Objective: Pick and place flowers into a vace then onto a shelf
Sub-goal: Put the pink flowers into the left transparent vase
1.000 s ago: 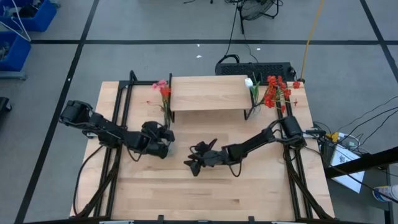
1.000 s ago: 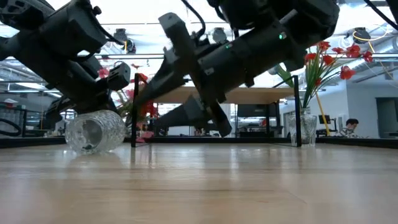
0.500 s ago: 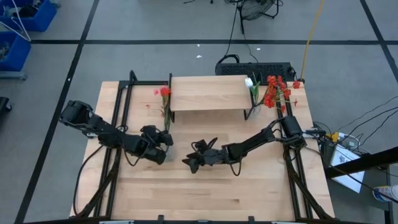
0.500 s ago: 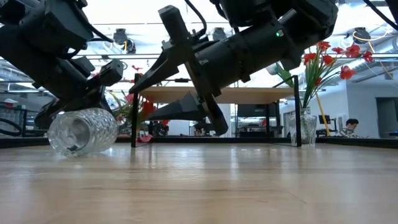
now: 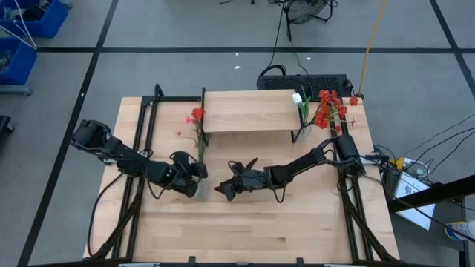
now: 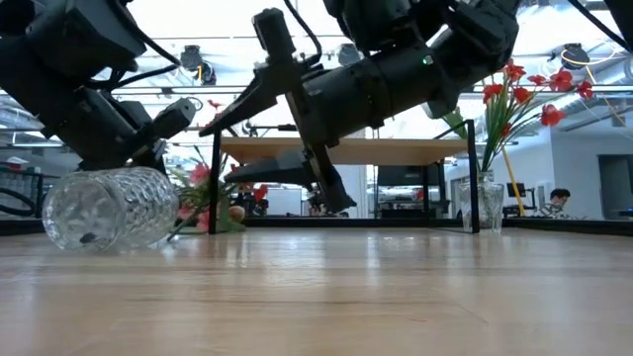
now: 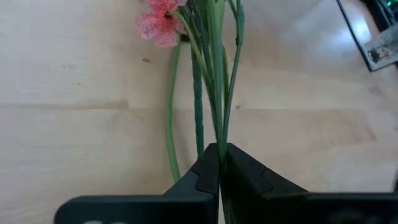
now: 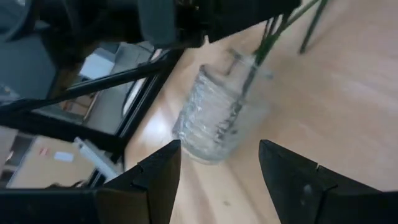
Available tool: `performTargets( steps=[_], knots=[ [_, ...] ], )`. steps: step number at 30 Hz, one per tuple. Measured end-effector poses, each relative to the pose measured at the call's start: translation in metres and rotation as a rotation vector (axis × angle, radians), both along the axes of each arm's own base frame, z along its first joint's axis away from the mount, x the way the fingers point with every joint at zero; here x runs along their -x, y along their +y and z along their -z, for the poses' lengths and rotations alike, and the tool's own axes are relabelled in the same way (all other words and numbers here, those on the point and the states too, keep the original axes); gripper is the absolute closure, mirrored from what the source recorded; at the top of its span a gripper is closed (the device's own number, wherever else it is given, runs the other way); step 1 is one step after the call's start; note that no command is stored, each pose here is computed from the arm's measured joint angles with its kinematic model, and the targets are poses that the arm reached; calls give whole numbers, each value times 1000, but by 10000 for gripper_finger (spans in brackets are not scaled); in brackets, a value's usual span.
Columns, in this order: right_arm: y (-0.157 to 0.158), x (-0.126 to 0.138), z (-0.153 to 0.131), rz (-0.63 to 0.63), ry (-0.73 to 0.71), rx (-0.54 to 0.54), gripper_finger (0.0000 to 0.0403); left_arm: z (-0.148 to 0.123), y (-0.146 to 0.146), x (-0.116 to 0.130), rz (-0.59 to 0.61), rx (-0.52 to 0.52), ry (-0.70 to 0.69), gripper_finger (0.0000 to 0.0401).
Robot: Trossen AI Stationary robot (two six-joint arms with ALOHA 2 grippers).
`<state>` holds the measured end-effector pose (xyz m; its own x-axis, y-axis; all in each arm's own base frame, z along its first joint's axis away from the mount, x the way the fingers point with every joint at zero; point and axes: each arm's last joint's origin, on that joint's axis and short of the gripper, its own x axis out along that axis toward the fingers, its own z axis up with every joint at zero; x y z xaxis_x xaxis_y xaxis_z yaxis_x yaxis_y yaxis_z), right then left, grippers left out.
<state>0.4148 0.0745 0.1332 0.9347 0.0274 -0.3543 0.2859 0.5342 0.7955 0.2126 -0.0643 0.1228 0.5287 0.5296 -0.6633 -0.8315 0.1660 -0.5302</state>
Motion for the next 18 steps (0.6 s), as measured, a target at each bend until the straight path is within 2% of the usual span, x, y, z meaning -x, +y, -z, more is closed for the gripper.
performTargets(
  steps=[3, 6, 9, 18],
  knots=[
    [-12, -2, 1, 40, 11, -31, 195, 0, 0, 0, 4, 7, -1, 393],
    [-18, -4, -2, 5, -17, -79, 195, 0, -1, -1, 11, 24, 2, 393],
    [-18, -4, -3, -8, -24, -121, 195, 0, -1, -1, 14, 25, 4, 374],
    [-18, -4, -1, -16, -1, -101, 195, -9, 5, 0, -30, 36, -51, 315]
  ],
)
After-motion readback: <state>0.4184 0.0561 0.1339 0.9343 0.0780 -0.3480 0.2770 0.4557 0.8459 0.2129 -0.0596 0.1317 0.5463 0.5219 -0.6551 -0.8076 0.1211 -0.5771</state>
